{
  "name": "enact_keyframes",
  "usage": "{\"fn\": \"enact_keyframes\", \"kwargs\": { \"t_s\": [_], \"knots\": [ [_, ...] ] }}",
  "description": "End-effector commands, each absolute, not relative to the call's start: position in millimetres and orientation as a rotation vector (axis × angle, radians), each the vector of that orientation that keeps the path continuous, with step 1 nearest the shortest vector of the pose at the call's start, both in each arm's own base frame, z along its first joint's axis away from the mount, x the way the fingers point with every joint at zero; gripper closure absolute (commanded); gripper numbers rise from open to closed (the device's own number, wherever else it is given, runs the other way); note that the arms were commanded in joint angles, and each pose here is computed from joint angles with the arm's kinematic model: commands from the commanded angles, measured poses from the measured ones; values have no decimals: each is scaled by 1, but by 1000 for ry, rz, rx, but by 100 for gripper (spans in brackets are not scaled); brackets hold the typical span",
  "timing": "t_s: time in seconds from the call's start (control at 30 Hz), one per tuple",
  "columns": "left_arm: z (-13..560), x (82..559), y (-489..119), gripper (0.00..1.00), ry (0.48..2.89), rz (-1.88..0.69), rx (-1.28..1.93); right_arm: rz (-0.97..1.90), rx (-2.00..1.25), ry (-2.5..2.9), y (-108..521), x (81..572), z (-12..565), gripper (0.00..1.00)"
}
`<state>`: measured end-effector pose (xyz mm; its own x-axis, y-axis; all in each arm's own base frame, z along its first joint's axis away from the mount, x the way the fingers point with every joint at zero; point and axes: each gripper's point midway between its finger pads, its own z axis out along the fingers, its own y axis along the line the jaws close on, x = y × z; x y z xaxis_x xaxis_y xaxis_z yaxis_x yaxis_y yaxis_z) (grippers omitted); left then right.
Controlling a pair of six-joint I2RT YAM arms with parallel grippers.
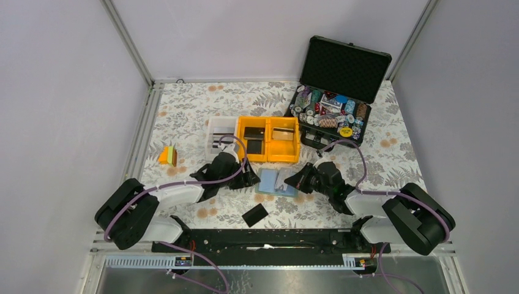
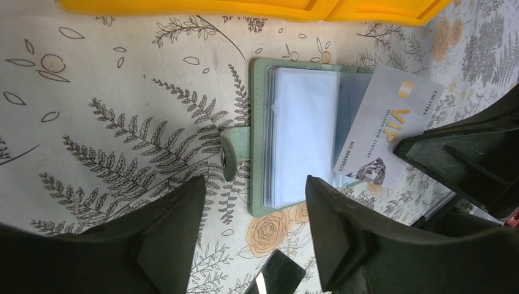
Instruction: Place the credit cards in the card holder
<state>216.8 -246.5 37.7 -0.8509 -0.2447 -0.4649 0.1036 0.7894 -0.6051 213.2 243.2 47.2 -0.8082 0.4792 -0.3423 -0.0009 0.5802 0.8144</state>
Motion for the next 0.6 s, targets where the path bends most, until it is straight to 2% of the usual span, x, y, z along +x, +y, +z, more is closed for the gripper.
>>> {"fn": "enact_keyframes", "kwargs": {
  "t_s": [0.0, 0.2, 0.3, 0.43, 0.57],
  "knots": [
    [53, 234, -255, 41, 2382, -873, -94, 1217, 393, 2205, 250, 228, 61, 100],
    [46, 234, -253, 56, 2402, -849, -95, 1270, 401, 2224, 258, 226, 56, 100],
    [44, 235, -253, 66, 2406, -839, -92, 1315, 405, 2223, 262, 224, 55, 100],
    [41, 235, -252, 84, 2413, -831, -90, 1343, 431, 2230, 263, 220, 52, 100],
    [37, 234, -252, 93, 2421, -829, -93, 1372, 474, 2208, 262, 220, 54, 100]
  ]
}}
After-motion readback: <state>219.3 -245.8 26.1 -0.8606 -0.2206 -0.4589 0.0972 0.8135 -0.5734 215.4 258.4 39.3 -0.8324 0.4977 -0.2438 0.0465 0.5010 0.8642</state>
